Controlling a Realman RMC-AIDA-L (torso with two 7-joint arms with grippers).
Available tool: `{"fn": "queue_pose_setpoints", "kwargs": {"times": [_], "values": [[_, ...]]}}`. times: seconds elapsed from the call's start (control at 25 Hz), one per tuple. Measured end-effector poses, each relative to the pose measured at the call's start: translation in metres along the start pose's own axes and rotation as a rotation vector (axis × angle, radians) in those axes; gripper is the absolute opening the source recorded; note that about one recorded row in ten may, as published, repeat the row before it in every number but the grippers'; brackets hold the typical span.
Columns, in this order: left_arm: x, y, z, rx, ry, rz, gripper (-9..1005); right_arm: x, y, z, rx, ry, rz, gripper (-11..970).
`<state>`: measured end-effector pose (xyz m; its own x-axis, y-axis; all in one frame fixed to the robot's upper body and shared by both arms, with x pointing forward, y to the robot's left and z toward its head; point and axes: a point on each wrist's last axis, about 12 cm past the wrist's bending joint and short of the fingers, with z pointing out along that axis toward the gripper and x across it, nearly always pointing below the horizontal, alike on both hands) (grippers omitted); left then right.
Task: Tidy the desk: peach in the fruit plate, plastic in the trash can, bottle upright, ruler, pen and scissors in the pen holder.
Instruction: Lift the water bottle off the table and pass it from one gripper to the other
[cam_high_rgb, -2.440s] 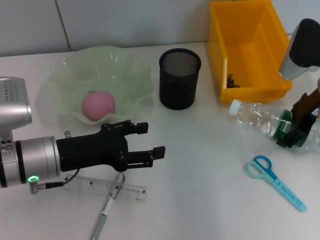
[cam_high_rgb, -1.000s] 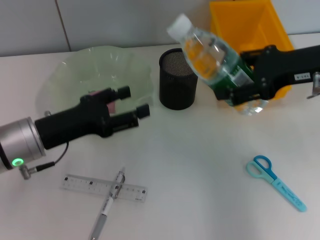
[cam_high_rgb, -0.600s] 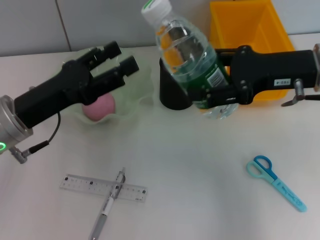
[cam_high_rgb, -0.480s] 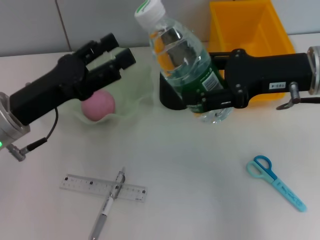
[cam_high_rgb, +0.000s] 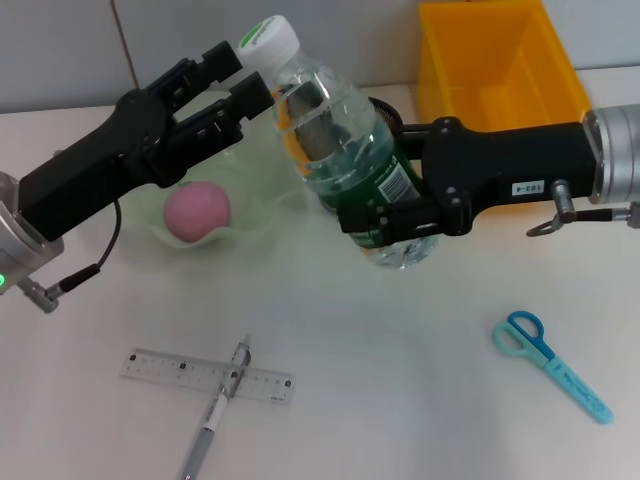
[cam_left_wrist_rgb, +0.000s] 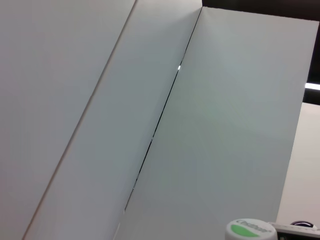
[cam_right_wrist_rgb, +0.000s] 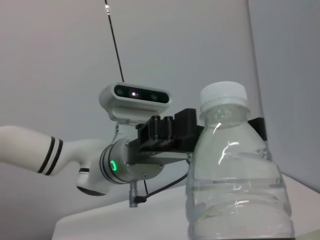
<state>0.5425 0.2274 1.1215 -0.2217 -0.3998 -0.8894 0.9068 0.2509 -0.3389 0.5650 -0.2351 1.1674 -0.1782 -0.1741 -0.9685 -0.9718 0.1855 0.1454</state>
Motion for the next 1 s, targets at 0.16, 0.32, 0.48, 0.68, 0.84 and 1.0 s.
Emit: {"fn": "queue_pose_setpoints", "kwargs": {"times": [0.16, 0.32, 0.48, 0.68, 0.84, 1.0], "values": [[0.001, 0.000, 0.002, 0.008, -0.002, -0.004, 841, 0.001, -0.001, 0.007, -0.021, -0.001, 0.008, 775], [0.001, -0.002, 0.003, 0.021, -0.006, -0.004, 841, 0.000, -0.003, 0.012, -0.034, -0.005, 0.004, 775], [0.000, -0.004, 0.004, 0.035, -0.027, -0.010, 841, -0.001, -0.004, 0.014, -0.039, -0.005, 0.004, 774], [-0.001, -0.005, 0.004, 0.050, -0.036, -0.010, 840, 0.000, -0.004, 0.016, -0.036, -0.006, 0.006, 774], [0.000, -0.006, 0.003, 0.056, -0.039, -0.015, 840, -0.001, -0.005, 0.017, -0.038, -0.008, 0.004, 774], [0.001, -0.006, 0.003, 0.056, -0.041, -0.016, 840, -0.003, -0.005, 0.018, -0.045, -0.009, 0.000, 774]]}}
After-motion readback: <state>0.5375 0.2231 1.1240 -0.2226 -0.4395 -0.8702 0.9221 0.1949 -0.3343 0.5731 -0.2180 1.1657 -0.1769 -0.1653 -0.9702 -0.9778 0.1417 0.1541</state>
